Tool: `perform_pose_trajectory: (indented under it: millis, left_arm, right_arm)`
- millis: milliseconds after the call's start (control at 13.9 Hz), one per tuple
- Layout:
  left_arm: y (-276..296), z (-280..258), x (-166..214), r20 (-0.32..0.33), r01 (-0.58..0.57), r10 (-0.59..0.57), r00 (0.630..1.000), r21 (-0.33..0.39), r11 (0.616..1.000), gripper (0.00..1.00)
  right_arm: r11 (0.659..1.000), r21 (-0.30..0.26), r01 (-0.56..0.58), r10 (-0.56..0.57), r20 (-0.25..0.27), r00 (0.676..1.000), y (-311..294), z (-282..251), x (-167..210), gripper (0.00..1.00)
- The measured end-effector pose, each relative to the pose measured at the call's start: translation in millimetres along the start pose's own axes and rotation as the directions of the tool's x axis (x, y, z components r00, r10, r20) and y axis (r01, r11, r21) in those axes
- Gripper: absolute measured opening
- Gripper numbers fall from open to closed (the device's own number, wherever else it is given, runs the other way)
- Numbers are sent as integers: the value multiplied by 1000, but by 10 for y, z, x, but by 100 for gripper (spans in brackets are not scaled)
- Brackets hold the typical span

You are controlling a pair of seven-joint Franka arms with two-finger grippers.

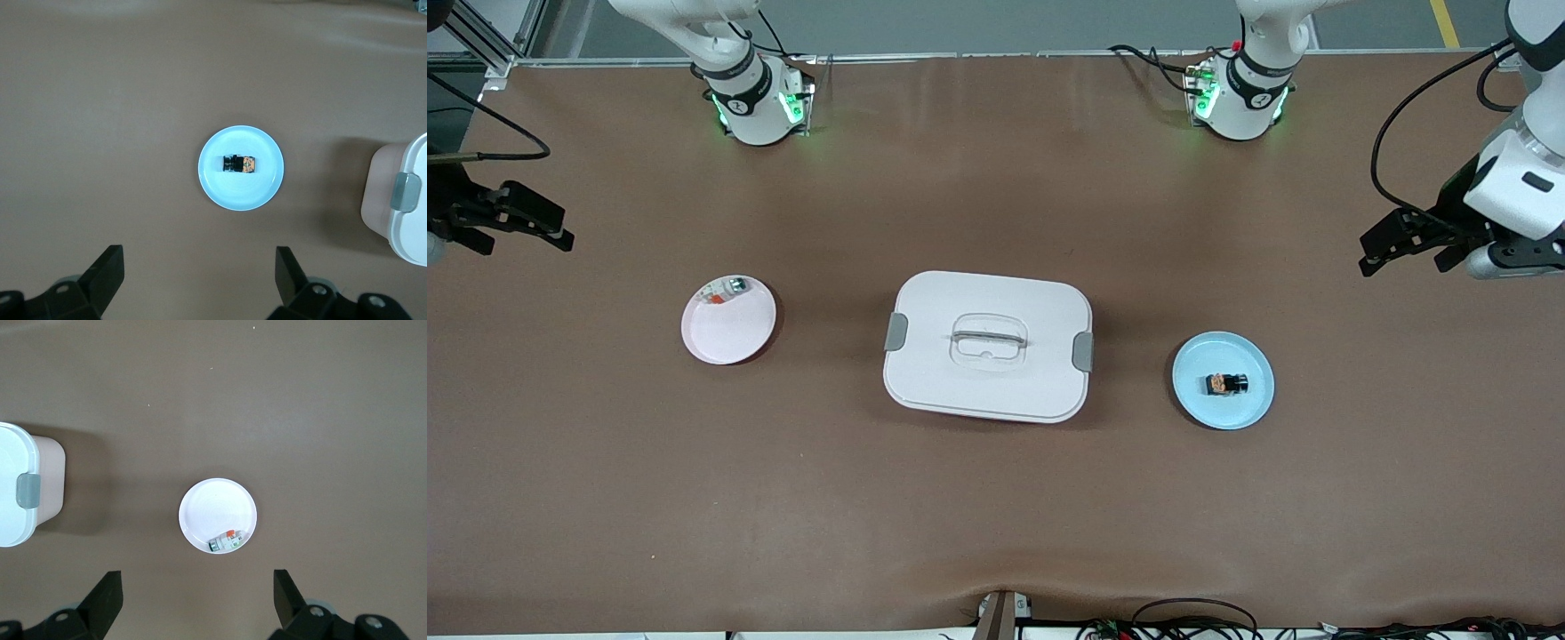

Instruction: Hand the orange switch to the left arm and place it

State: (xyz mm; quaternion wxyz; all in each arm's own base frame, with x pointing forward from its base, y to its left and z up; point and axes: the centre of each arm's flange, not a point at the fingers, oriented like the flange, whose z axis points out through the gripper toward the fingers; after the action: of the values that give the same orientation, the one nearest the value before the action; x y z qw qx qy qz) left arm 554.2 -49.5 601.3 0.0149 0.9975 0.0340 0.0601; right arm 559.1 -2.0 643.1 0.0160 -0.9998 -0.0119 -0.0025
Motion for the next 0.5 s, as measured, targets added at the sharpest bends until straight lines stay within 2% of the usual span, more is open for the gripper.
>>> perform_pose_trajectory:
  millis: [504]
  left_arm:
    - [15, -31, -6, -5, -2, 2, 1000, 0, 1000, 100]
  right_arm:
    - [1000, -1, 3, -3, -19, 1000, -17, -93, -6, 100]
